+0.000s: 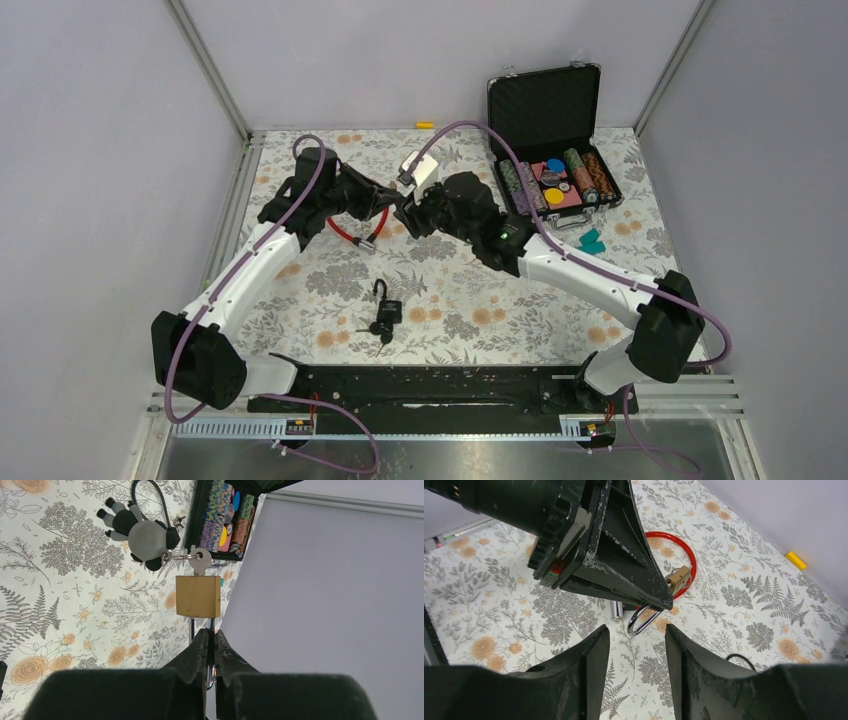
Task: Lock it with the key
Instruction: Pick up the lock from the center of the board, then lock the lock.
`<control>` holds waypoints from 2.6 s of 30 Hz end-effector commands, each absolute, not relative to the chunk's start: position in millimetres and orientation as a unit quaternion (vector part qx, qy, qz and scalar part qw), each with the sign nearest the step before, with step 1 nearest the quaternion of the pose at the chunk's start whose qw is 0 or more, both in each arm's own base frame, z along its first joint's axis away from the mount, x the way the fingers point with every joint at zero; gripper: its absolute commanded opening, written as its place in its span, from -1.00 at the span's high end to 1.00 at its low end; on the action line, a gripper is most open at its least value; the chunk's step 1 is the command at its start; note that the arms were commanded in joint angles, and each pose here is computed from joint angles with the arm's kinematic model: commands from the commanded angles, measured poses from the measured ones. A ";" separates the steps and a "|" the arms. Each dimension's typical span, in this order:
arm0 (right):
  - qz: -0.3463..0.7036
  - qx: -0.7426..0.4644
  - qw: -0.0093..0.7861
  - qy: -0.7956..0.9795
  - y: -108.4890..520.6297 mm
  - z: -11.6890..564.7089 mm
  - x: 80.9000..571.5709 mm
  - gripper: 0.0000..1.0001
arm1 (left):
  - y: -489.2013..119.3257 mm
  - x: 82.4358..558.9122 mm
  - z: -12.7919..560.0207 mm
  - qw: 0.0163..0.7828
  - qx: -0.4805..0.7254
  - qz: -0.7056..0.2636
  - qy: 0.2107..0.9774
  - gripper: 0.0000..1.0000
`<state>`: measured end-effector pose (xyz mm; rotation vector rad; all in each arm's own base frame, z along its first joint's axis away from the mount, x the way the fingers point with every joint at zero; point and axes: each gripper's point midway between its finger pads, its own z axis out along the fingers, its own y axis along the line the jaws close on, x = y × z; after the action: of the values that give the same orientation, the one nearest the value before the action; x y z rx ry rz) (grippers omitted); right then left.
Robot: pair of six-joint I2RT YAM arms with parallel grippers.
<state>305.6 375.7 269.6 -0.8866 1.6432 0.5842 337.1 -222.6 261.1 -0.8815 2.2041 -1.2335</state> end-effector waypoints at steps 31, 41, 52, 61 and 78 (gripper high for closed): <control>0.118 -0.248 0.635 0.722 356.6 299.4 358.5 1.00 | -223.5 335.6 284.2 0.227 -0.345 -0.466 0.783 0.17; 0.156 -0.232 0.617 0.736 333.7 307.0 353.2 1.00 | -202.0 335.5 287.5 0.281 -0.330 -0.444 0.784 -0.53; 0.257 -0.369 0.510 0.734 312.4 300.1 294.7 1.00 | -228.4 314.2 364.4 0.462 0.150 -0.471 0.736 -0.63; 0.299 -0.478 0.472 0.678 303.1 314.4 238.8 1.00 | -244.1 260.0 368.2 0.485 0.398 -0.458 0.630 -0.68; 0.400 -0.525 0.468 0.588 304.0 388.7 178.4 1.00 | -249.9 194.6 372.9 0.389 0.486 -0.556 0.551 -0.16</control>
<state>193.7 305.7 355.3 -1.2624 1.5381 0.9337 213.3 -251.3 356.2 1.1362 1.5289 -1.3786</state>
